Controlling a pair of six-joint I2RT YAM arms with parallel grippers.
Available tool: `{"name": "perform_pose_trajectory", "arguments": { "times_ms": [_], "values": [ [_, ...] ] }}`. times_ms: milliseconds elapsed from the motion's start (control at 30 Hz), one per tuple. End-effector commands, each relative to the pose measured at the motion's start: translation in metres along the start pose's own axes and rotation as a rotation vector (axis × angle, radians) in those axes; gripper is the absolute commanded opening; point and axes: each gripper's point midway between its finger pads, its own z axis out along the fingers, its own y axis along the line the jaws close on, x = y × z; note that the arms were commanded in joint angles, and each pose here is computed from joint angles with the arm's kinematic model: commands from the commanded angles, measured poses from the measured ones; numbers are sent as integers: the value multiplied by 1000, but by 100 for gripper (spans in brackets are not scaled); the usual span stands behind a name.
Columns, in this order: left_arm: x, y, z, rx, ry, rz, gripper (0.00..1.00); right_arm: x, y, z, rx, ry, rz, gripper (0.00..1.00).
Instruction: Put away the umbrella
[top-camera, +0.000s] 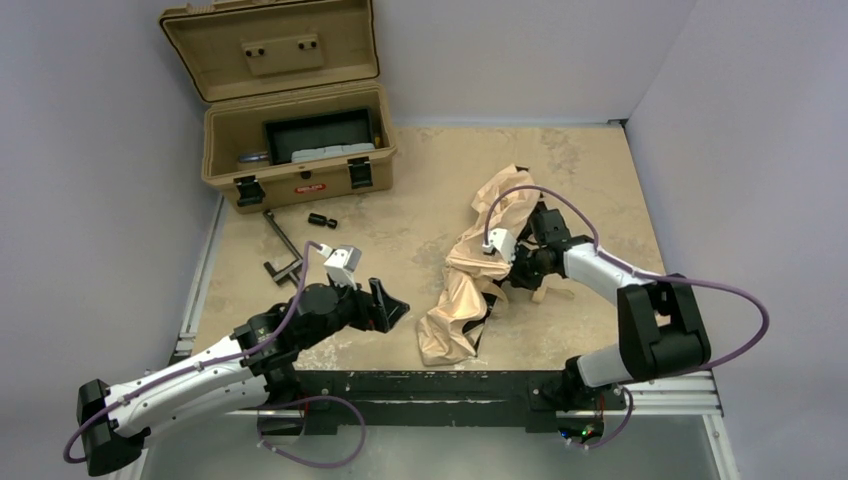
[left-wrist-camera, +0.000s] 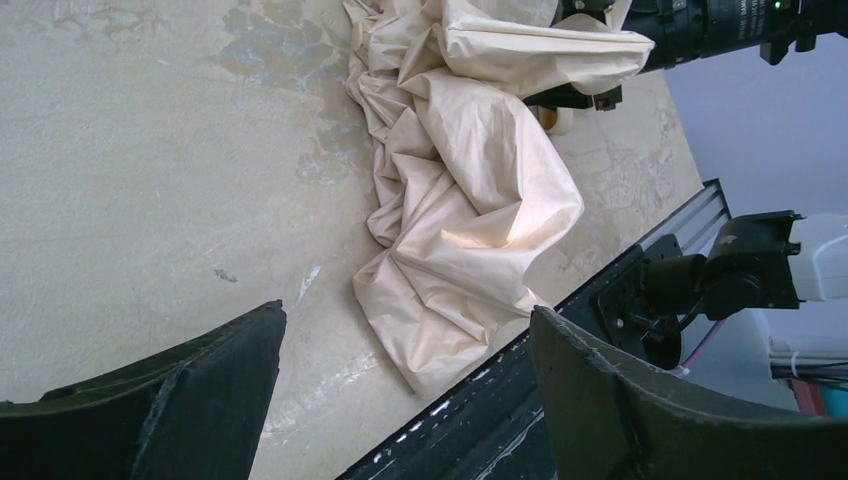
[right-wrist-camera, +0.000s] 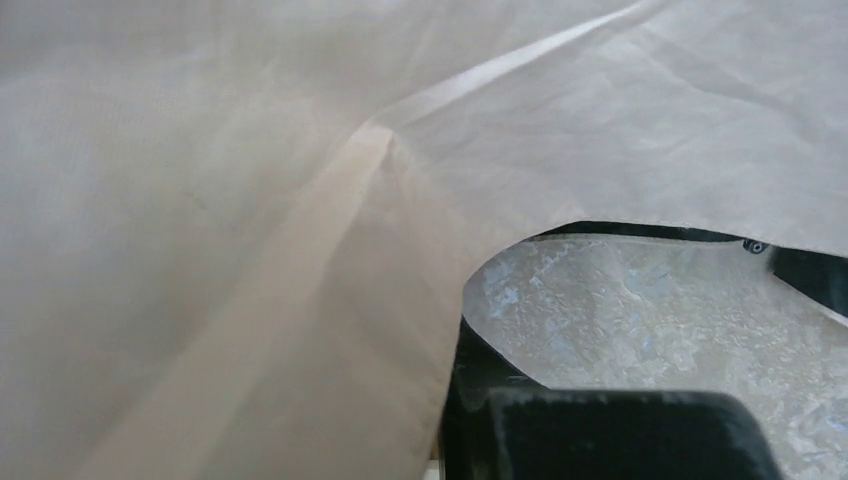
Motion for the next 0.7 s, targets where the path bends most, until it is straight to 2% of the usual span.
{"name": "perform_pose_trajectory", "arguments": {
  "times_ms": [0,300,667],
  "values": [
    [-11,-23,0,99,-32,-38,89,-32,-30,-24,128,-73,-7,0],
    [-48,-65,-16,231,-100,-39,89,-134,-59,-142,339,-338,-136,0],
    [-107,-119,-30,336,-199,43,90,-187,-48,-234,467,-536,-239,0]
  ]
}}
